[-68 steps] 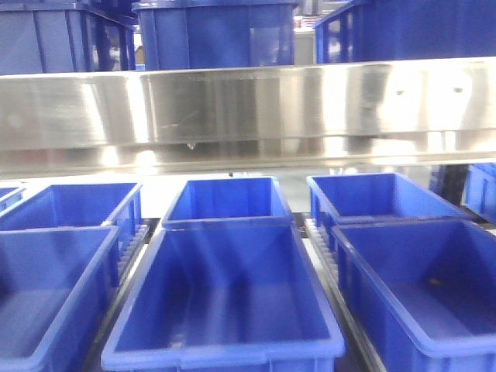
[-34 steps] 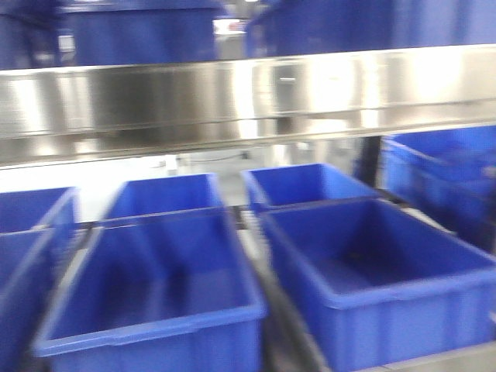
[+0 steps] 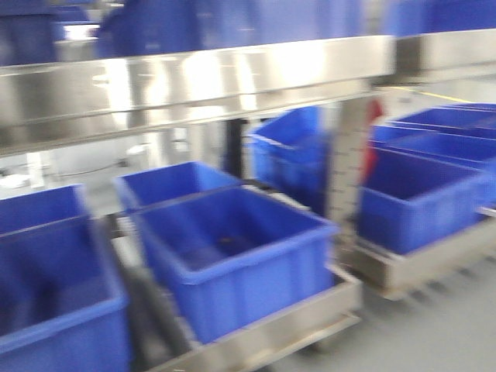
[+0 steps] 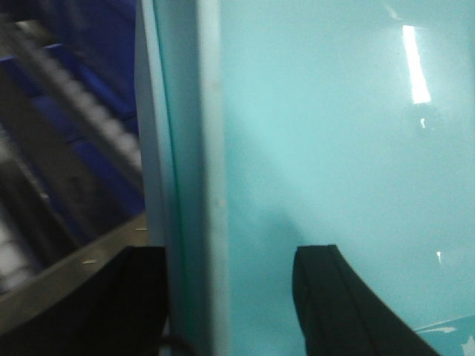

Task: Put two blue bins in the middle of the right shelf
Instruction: 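Drive the base away from the shelf holding the teal bin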

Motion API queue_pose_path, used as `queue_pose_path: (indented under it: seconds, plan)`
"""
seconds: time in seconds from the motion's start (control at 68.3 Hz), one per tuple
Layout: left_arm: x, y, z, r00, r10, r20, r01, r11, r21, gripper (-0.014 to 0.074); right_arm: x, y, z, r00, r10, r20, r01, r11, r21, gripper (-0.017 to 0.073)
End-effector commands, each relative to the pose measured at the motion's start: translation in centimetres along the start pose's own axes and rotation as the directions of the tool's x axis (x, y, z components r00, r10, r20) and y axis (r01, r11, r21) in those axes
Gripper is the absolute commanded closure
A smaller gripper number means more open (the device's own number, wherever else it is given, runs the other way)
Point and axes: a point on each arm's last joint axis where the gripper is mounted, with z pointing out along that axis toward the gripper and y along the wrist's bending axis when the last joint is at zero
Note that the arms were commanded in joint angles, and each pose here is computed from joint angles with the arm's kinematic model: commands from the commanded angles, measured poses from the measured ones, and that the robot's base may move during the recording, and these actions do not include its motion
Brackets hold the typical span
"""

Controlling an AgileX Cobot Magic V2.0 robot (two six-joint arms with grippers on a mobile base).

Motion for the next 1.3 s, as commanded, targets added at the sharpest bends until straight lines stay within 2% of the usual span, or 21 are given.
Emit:
queue_pose_path:
  seconds: [0.0, 1.289]
  plan:
    - [-0.95, -0.39, -1.72, 0.995, 0.037, 0.09, -0.04, 0.999, 0.028, 0.0704, -1.16, -0.6, -0.88, 0.994, -0.033, 0.106, 0.028, 0.998, 0.049, 0.0715]
    - [-0.95, -0.39, -1.72, 0.995, 0.037, 0.09, -0.04, 0.999, 0.028, 0.0704, -1.16, -0.6, -0.88, 0.994, -0.033, 0.106, 0.028, 0.998, 0.049, 0.0715]
